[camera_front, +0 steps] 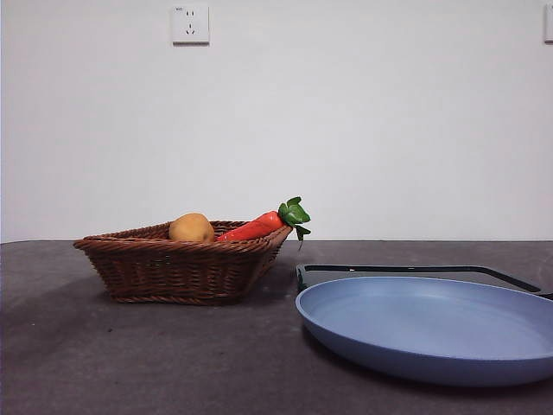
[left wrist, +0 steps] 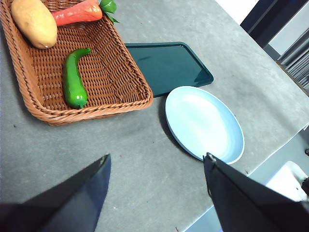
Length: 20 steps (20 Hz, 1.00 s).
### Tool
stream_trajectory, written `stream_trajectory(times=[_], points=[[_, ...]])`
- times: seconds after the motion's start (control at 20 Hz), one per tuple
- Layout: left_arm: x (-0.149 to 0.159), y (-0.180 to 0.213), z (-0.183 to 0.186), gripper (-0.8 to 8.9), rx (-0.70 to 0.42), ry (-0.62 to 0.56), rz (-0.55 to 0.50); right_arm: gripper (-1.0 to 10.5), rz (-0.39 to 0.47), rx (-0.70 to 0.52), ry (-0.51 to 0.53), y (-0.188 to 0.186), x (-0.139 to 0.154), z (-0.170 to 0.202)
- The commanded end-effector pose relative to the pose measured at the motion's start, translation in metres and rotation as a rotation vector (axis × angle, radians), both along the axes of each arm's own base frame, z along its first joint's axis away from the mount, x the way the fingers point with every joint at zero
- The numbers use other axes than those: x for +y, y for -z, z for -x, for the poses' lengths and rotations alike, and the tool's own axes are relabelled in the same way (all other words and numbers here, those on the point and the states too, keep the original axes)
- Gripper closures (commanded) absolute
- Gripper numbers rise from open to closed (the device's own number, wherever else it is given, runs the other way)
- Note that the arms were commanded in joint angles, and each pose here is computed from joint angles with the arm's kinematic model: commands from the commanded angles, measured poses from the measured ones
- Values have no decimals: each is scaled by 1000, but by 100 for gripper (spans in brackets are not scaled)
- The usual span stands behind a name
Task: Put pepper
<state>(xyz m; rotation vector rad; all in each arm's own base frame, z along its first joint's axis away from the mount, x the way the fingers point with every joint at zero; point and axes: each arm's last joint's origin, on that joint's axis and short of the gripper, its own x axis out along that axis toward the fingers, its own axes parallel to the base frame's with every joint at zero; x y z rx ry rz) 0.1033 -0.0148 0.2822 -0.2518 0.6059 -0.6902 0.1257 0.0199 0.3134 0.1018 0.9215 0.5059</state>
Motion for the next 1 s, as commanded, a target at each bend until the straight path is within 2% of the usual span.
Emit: stream_trajectory(times=[0.05, 0.55, 1.0], points=[[0, -4, 0, 477, -26, 11, -6, 623, 0, 25, 0, 3, 1, -20], [-1, -5, 0, 477, -32, 31, 9, 624, 20, 264, 2, 70, 7, -112], [-1, -5, 0, 477, -32, 29, 7, 651, 94, 407, -6, 129, 13, -149]])
